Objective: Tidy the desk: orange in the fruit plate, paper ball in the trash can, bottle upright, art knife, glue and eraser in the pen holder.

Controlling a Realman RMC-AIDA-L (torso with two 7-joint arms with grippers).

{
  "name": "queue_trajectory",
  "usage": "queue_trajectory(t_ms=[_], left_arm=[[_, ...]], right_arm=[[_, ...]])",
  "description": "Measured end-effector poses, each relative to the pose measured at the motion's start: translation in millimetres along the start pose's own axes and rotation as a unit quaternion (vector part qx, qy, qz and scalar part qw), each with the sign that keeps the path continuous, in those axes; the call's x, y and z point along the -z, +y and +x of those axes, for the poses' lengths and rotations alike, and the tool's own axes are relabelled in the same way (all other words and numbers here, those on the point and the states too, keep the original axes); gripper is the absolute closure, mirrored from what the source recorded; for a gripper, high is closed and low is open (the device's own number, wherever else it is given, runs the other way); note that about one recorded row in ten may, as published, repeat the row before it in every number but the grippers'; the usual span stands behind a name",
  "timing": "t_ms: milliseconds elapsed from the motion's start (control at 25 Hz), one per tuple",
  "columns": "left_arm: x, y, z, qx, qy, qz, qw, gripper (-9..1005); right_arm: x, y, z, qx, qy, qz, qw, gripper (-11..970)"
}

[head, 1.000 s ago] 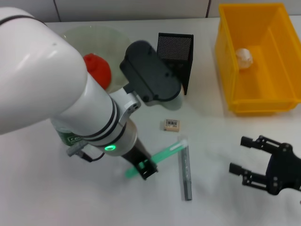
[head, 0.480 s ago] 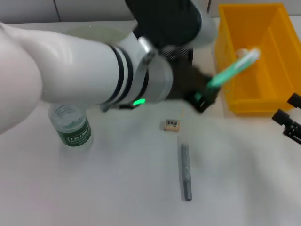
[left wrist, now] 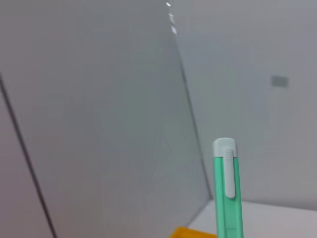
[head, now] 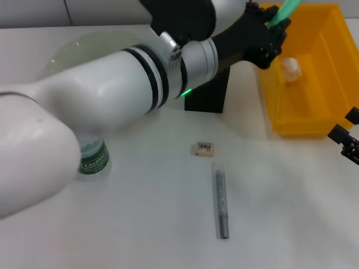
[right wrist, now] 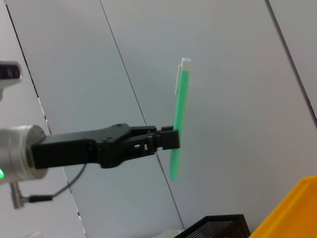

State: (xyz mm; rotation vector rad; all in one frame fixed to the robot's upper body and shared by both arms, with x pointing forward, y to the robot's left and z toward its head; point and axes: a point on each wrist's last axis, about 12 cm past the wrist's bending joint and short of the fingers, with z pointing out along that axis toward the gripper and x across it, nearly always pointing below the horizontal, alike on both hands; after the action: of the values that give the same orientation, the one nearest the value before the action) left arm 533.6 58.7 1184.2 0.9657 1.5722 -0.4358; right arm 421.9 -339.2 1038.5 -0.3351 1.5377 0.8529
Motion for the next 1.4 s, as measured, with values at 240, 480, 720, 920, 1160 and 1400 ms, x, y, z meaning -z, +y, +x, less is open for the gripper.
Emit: queue_trajectory(t_ms=[240, 480, 720, 920, 1160, 1400], left_arm=[[-13.8, 4.8, 22.9, -0.004, -0.029, -0.038, 0.999, 791], [-24.1, 15.5, 38.8, -0.02, -0.025, -0.058, 0.998, 789], [-28.6, 23.4, 51.8, -0.021, -0.021, -0.075, 0.997, 787], [-29.2, 25.6, 55.8, -0.022, -0.018, -0.079, 0.997, 785], [-31.9, 31.3, 63.1, -0.011, -0.008, -0.086, 0.996, 783], [-32.8, 35.5, 65.7, -0.006, -0.006, -0.093, 0.996, 781]], right_arm=[[-2.7, 0.4, 0.0, -0.005, 0.001, -0.005, 1.0, 169], [-4.2, 0.5, 0.0, -0.009, 0.002, -0.008, 1.0, 167], [-6.2, -0.3, -0.2, -0.008, 0.004, -0.008, 1.0, 165], [-7.2, -0.7, -0.2, -0.007, 0.005, -0.009, 1.0, 163], [-7.6, -0.8, -0.2, -0.008, 0.006, -0.009, 1.0, 162], [-7.6, -0.9, -0.2, -0.011, 0.006, -0.009, 1.0, 160]])
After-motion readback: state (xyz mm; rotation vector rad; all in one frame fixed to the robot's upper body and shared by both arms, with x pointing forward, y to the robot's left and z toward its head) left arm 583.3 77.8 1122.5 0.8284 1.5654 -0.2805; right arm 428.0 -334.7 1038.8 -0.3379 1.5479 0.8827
